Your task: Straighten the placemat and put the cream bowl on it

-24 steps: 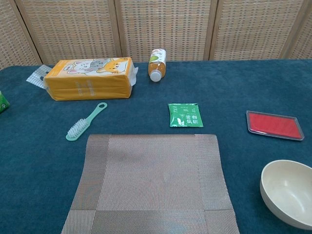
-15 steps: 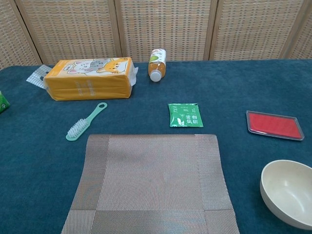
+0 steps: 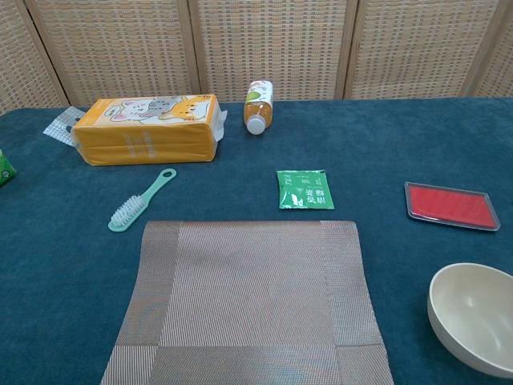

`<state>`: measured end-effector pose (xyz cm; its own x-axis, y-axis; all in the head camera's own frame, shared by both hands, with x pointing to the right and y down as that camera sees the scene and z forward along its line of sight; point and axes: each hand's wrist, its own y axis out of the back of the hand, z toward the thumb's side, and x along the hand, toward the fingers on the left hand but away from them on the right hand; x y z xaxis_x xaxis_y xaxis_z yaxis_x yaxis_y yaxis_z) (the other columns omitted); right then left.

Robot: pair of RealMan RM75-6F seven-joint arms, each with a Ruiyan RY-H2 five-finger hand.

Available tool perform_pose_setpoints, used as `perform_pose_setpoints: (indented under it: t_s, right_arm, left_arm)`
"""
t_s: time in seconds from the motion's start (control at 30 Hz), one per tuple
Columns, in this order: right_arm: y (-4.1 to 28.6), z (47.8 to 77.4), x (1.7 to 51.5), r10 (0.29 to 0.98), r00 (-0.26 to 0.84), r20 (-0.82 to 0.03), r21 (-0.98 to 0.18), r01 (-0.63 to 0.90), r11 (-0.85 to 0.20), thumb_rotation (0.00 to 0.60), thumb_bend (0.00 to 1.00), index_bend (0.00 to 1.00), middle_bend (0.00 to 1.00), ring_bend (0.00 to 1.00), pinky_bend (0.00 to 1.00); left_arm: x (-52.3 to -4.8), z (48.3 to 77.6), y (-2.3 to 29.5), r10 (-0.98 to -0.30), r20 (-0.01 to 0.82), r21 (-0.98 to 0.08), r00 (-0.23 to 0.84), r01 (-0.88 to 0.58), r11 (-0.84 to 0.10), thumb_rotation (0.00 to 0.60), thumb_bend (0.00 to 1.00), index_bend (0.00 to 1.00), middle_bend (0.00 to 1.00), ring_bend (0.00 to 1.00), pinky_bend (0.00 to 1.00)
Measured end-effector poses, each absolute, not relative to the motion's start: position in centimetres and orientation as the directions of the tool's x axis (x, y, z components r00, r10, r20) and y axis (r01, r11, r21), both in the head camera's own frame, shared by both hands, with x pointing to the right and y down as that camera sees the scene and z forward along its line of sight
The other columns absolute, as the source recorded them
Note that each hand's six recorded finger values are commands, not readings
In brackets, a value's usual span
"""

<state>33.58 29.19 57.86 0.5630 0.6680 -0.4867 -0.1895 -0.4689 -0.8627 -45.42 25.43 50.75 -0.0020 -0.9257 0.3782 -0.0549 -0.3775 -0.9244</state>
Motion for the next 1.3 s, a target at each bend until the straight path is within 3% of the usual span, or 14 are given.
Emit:
perform_pose_setpoints:
  t_s: [0.17, 0.4, 0.5, 0.67, 0.77, 1.0, 1.3]
  right_arm:
    - [30.3, 60.0, 31.0, 0.553, 0.666, -0.5, -0.835, -0.201, -0.513, 0.6, 0.0, 0.23, 0.0, 0.0, 0.0]
    - [30.9, 62.8, 29.0, 0.494, 0.683, -0.539, -0.792, -0.211, -0.572, 0.6, 0.06, 0.28, 0.0, 0.0, 0.0]
    - [30.9, 63.8, 28.8, 0.489, 0.676, -0.552, -0.785, -0.222, -0.579, 0.6, 0.12, 0.29, 0.0, 0.0, 0.0]
    - [31.0, 64.5, 28.7, 0.485, 0.669, -0.563, -0.776, -0.226, -0.589, 0.6, 0.3, 0.36, 0.0, 0.0, 0.0]
    - [30.9, 64.7, 28.7, 0.488, 0.667, -0.563, -0.773, -0.216, -0.597, 0.6, 0.34, 0.38, 0.0, 0.0, 0.0]
    - [30.3, 64.6, 28.6, 0.516, 0.671, -0.533, -0.792, -0.179, -0.584, 0.6, 0.69, 0.63, 0.0, 0.0, 0.0]
    - [28.0, 63.0, 28.7, 0.605, 0.688, -0.402, -0.858, -0.051, -0.512, 0.6, 0.71, 0.69, 0.0, 0.0, 0.0]
  left_arm:
    - [-45.6, 51.2, 25.0, -0.922, 0.386, -0.921, -0.015, -0.051, -0.385, 0.6, 0.0, 0.0, 0.0, 0.0, 0.0]
    - [-45.6, 51.3, 25.1, -0.919, 0.394, -0.918, -0.018, -0.049, -0.392, 0.6, 0.0, 0.0, 0.0, 0.0, 0.0]
    - [-45.7, 51.3, 25.0, -0.919, 0.394, -0.918, -0.02, -0.053, -0.392, 0.6, 0.0, 0.0, 0.0, 0.0, 0.0]
    - [-45.8, 51.2, 25.0, -0.919, 0.393, -0.919, -0.02, -0.056, -0.391, 0.6, 0.0, 0.0, 0.0, 0.0, 0.0]
    - [-45.8, 51.2, 25.1, -0.92, 0.392, -0.919, -0.02, -0.056, -0.39, 0.6, 0.0, 0.0, 0.0, 0.0, 0.0]
    - [-45.8, 51.2, 25.1, -0.919, 0.394, -0.918, -0.019, -0.055, -0.392, 0.6, 0.0, 0.0, 0.0, 0.0, 0.0]
    - [-45.9, 51.3, 25.0, -0.919, 0.394, -0.918, -0.024, -0.056, -0.392, 0.6, 0.0, 0.0, 0.0, 0.0, 0.0]
